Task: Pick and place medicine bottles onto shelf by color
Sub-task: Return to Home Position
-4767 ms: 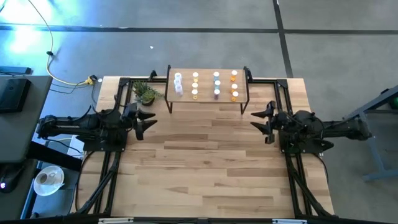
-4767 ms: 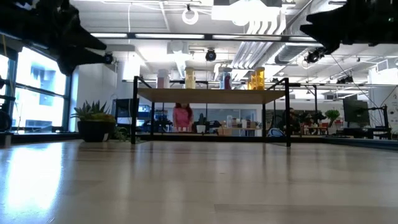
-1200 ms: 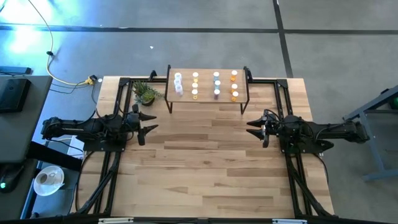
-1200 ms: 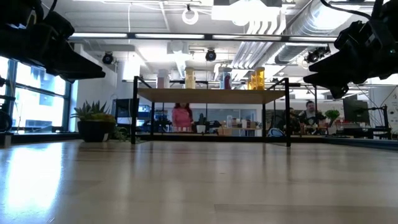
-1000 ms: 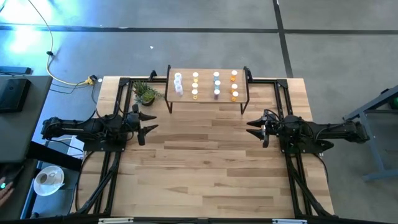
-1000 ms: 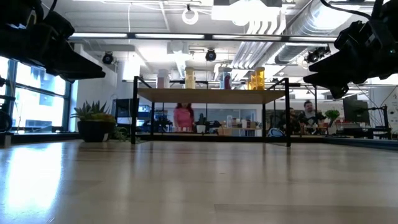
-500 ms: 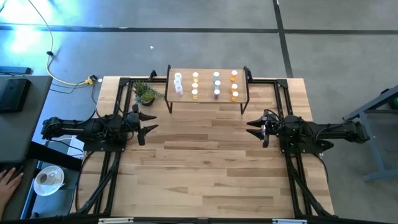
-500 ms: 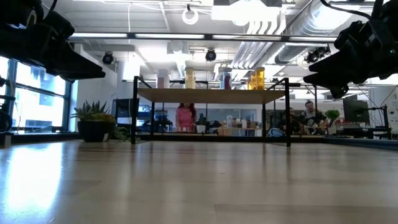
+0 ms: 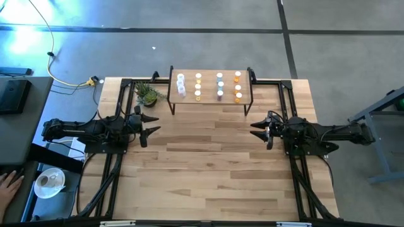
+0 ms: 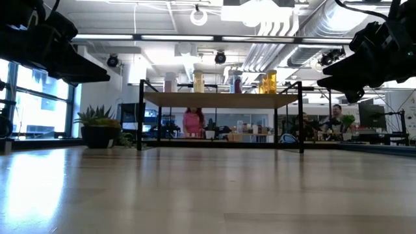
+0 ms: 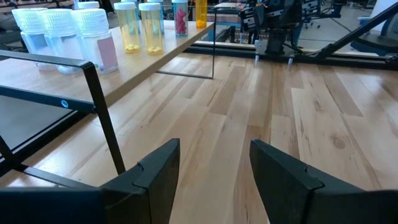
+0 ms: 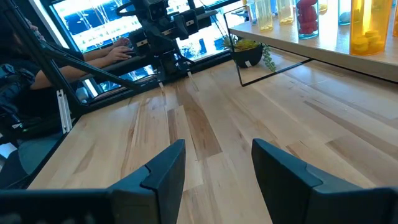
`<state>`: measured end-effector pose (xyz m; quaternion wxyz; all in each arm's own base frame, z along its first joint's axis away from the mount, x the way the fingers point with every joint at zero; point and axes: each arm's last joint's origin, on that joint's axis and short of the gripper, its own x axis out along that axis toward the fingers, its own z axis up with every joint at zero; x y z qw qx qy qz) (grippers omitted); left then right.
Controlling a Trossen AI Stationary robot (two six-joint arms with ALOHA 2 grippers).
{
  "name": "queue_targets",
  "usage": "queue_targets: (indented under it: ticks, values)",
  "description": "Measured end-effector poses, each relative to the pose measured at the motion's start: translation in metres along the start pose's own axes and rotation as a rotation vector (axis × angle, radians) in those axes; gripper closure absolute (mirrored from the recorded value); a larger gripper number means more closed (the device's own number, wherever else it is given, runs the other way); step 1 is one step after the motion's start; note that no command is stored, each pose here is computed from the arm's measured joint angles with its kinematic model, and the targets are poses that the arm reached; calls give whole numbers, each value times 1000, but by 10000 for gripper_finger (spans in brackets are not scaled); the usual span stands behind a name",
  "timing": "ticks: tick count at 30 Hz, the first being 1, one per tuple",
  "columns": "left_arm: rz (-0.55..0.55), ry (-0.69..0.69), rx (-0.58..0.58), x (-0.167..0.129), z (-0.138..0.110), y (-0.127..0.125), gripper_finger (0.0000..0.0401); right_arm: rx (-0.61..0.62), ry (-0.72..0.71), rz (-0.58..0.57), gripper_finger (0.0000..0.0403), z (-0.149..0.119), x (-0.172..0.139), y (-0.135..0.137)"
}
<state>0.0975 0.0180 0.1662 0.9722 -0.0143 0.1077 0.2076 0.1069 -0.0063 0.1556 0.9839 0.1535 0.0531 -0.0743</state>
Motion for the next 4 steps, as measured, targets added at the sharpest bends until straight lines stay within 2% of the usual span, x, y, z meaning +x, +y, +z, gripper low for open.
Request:
queue_targets:
  ticks: [4]
  values:
    - [0, 0, 0, 0, 0, 0, 217, 0, 0, 0, 226, 0, 0, 0]
